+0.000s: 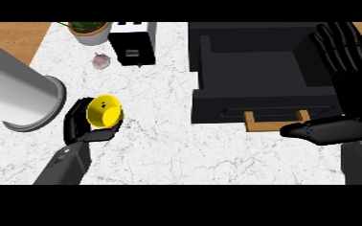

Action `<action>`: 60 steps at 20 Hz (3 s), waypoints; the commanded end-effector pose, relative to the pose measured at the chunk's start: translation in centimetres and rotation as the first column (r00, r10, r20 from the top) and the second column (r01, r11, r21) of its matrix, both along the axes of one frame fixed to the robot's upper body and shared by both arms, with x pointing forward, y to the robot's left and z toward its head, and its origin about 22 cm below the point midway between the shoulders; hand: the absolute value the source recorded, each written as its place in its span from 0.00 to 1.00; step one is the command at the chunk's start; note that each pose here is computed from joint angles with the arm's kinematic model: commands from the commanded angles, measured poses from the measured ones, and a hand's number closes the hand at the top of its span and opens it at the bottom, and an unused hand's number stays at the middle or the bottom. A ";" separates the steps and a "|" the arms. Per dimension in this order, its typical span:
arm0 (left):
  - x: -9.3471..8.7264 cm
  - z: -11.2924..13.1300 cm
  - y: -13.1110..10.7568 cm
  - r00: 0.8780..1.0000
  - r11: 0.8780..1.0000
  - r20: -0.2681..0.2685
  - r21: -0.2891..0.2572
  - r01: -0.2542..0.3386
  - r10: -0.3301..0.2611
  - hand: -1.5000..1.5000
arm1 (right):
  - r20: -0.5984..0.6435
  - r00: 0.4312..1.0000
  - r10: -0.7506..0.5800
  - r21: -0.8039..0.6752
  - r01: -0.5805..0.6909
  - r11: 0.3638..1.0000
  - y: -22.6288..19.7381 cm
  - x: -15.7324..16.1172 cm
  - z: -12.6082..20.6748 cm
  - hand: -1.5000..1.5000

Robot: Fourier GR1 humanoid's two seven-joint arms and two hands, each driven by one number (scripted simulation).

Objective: Pick up the cup, place it into the drawer and close the drawer

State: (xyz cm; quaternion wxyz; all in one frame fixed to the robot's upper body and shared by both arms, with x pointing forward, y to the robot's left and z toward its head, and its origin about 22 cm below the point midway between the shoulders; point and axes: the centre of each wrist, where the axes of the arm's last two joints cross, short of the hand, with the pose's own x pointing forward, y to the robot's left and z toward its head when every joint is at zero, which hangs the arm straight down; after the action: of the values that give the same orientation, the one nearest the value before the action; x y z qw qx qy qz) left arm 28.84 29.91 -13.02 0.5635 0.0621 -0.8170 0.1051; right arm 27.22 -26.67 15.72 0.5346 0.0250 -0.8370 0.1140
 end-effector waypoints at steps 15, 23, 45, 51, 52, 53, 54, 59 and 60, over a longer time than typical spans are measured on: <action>12.3 15.8 -14.0 0.872 0.908 0.256 0.082 0.411 -0.417 1.00 | -0.008 0.999 -0.048 -0.010 0.048 0.999 -1.1 0.6 -1.5 0.00; 13.6 26.8 -20.0 0.863 0.890 0.217 0.144 0.434 -0.456 1.00 | -0.027 0.998 -0.061 -0.026 0.061 0.998 -1.1 -0.8 -2.5 0.00; 15.9 27.9 -26.8 0.901 0.825 -0.249 0.370 0.428 -0.356 1.00 | 0.048 0.996 0.069 -0.008 -0.069 0.998 0.4 2.3 0.1 0.00; 15.2 24.5 -25.8 0.881 0.800 -0.307 0.385 0.461 -0.360 0.00 | 0.059 0.992 0.111 -0.026 -0.109 0.994 2.7 2.1 0.2 0.00; 15.1 24.0 -25.6 0.878 0.808 -0.303 0.361 0.465 -0.371 0.00 | 0.053 0.992 0.117 -0.035 -0.115 0.993 2.3 2.4 0.0 0.00; 15.0 24.0 -25.7 0.877 0.819 -0.282 0.331 0.470 -0.389 0.00 | 0.070 0.989 0.134 -0.021 -0.133 0.991 3.0 2.7 1.5 0.00; 15.2 25.6 -26.3 0.869 0.827 -0.266 0.285 0.485 -0.418 0.00 | 0.062 0.988 0.144 -0.011 -0.143 0.990 2.5 2.8 0.6 0.00; 15.0 25.4 -26.1 0.871 0.858 -0.177 0.170 0.485 -0.458 0.00 | 0.042 0.926 0.376 0.005 -0.376 0.927 4.7 2.7 0.3 1.00; 15.0 25.9 -26.4 0.872 0.859 -0.136 0.156 0.488 -0.470 0.00 | 0.050 0.896 0.442 -0.021 -0.441 0.897 5.3 2.3 0.7 1.00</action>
State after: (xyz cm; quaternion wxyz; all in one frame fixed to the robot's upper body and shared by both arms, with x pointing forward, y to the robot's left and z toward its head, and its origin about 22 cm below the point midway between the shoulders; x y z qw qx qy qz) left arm 43.91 3.88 12.08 0.6204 -0.0482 -0.7686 -0.1485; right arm 29.69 -22.57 16.20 0.4903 0.1485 -0.8368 0.1933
